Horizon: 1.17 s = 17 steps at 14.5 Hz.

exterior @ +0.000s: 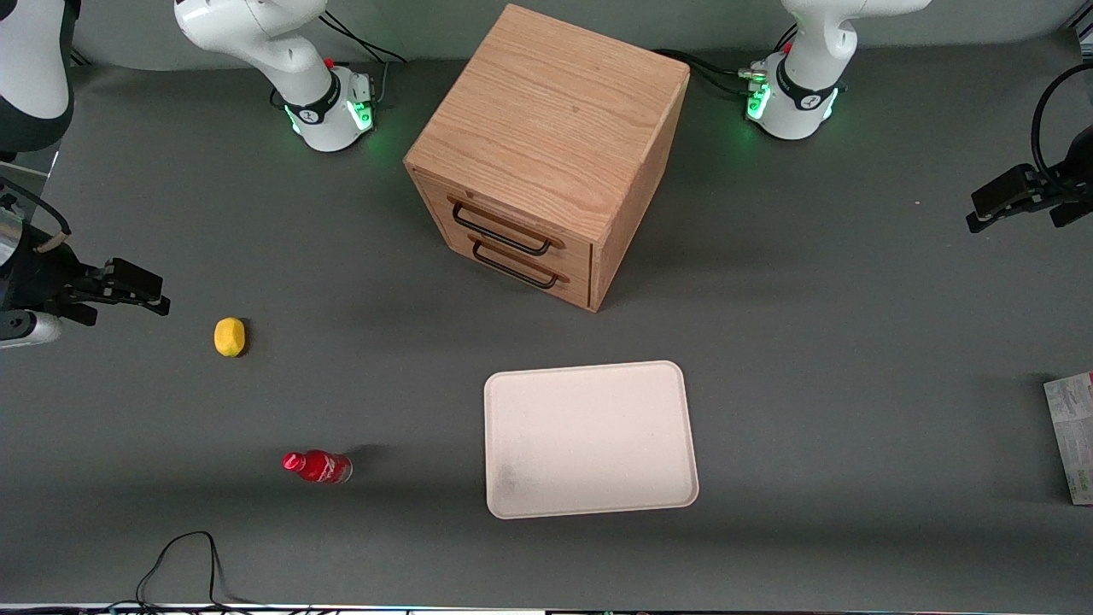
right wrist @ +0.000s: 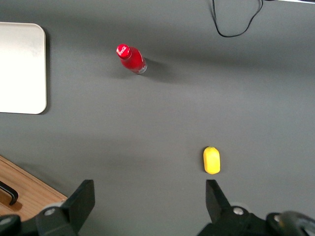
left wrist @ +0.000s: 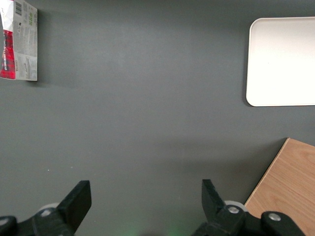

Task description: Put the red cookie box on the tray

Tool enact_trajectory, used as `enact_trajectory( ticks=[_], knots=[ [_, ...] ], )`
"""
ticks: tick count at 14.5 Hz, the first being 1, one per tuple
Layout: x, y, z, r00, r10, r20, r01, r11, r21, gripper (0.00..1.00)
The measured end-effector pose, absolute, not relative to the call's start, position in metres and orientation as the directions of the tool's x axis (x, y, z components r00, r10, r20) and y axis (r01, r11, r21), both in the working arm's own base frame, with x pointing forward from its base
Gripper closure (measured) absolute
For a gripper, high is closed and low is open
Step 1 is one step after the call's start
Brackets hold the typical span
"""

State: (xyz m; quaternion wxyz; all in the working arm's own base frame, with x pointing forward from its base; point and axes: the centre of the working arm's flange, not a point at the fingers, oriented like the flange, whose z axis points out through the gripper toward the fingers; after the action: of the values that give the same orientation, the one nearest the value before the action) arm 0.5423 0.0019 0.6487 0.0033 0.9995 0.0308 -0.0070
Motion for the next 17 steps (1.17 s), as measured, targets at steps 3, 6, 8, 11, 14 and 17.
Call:
enact_trajectory(
  ticks=[3,6,8,11,14,17],
  knots=[
    [0.550,0.021,0.638,0.995,0.092,-0.025,0.092,-0.996,0.005,0.00],
    [0.569,0.055,0.618,0.997,0.082,-0.015,0.082,-0.997,0.005,0.00],
    [0.586,0.093,0.608,0.997,0.070,-0.012,0.070,-0.998,0.004,0.00],
    [0.613,0.155,0.599,0.998,0.057,0.006,0.057,-0.998,-0.002,0.00],
    [0.633,0.210,0.584,0.999,0.025,0.023,0.025,-1.000,-0.004,0.00],
    [0.643,0.271,0.557,0.999,-0.019,0.026,-0.019,-1.000,0.009,0.00]
  ],
)
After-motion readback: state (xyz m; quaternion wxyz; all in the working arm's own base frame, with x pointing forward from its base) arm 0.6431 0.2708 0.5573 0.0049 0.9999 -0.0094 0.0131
